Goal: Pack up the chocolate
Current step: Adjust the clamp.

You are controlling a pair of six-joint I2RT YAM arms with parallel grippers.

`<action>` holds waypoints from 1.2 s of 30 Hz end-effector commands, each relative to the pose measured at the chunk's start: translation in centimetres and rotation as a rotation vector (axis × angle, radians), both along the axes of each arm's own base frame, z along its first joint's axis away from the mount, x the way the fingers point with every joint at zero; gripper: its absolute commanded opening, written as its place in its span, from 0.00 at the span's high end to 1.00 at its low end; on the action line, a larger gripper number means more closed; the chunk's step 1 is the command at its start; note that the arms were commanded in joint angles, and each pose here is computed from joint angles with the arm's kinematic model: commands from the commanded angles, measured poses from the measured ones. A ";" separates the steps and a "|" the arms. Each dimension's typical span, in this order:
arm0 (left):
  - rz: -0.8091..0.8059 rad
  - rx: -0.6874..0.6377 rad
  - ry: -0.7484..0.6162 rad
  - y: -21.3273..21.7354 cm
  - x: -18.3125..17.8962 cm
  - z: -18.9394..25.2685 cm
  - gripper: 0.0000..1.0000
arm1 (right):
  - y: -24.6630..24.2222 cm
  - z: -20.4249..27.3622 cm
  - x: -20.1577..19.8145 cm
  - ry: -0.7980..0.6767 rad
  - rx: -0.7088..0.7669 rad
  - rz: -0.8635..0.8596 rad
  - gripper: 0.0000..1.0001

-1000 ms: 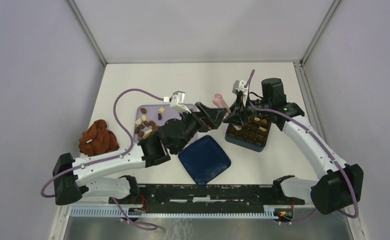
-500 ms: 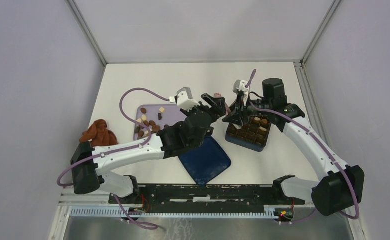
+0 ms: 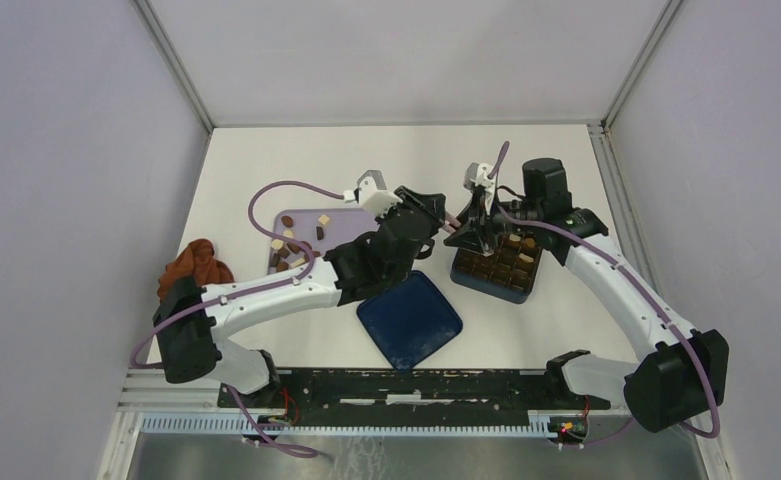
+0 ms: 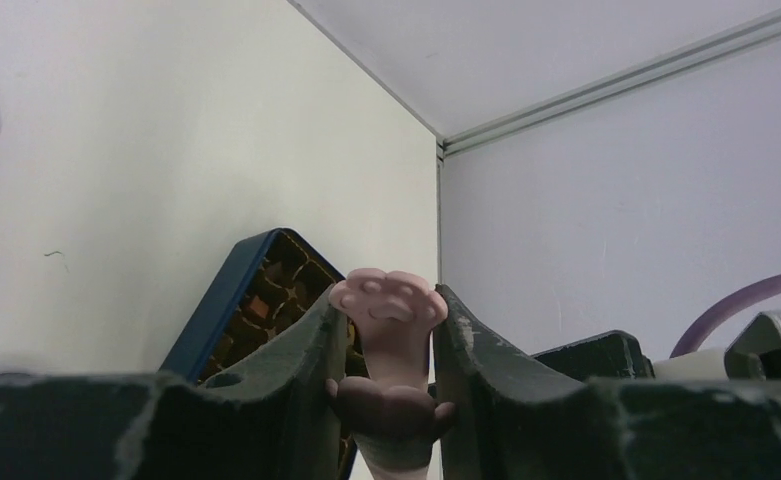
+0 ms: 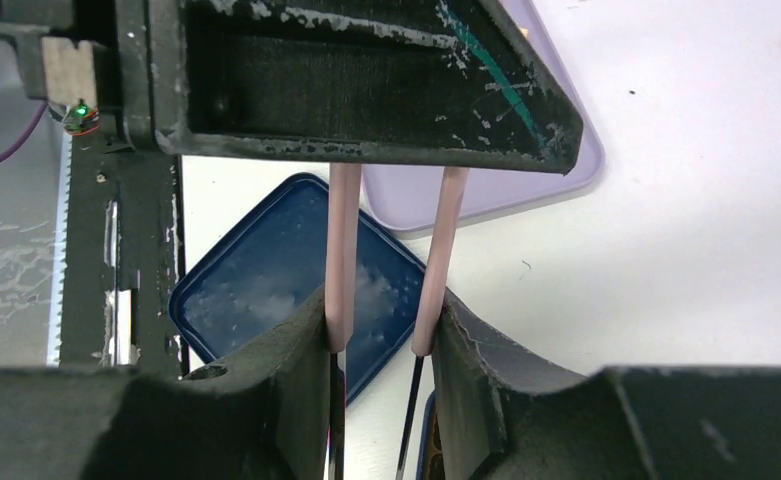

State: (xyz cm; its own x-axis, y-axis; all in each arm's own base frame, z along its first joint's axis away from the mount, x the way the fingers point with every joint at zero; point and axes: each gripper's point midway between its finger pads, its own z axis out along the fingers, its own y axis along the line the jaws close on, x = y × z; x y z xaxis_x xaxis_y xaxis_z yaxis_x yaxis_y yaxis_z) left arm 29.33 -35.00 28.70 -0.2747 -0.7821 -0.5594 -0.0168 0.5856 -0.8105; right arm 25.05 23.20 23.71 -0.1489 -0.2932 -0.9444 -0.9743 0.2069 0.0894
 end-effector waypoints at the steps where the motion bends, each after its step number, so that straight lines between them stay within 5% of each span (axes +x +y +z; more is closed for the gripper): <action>1: -0.034 -0.147 0.032 -0.9 0.7 0.8 0.73 | 0.2 0.5 0.3 -0.055 0.005 0.012 0.58; 7: -0.035 -0.293 0.076 -0.2 0.1 0.1 0.94 | 0.5 0.1 0.2 -0.056 0.026 0.025 0.49; 15: -0.046 -0.342 0.083 0.0 -0.3 0.3 0.95 | 1.2 0.2 -0.6 -0.018 0.105 0.050 0.33; 36: -0.025 -0.403 0.109 0.3 -0.1 -0.5 0.96 | 1.2 0.7 -0.4 -0.070 0.168 -0.003 0.36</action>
State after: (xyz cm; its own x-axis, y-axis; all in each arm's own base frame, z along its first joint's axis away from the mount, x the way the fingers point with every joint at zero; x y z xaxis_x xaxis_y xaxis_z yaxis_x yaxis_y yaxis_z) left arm 28.87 -34.90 25.90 -0.3741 -0.8887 -0.2651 -0.1153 0.3282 -0.9375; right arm 24.52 24.07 22.64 -0.1368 -0.1720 -0.9755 -0.9753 0.1960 0.1022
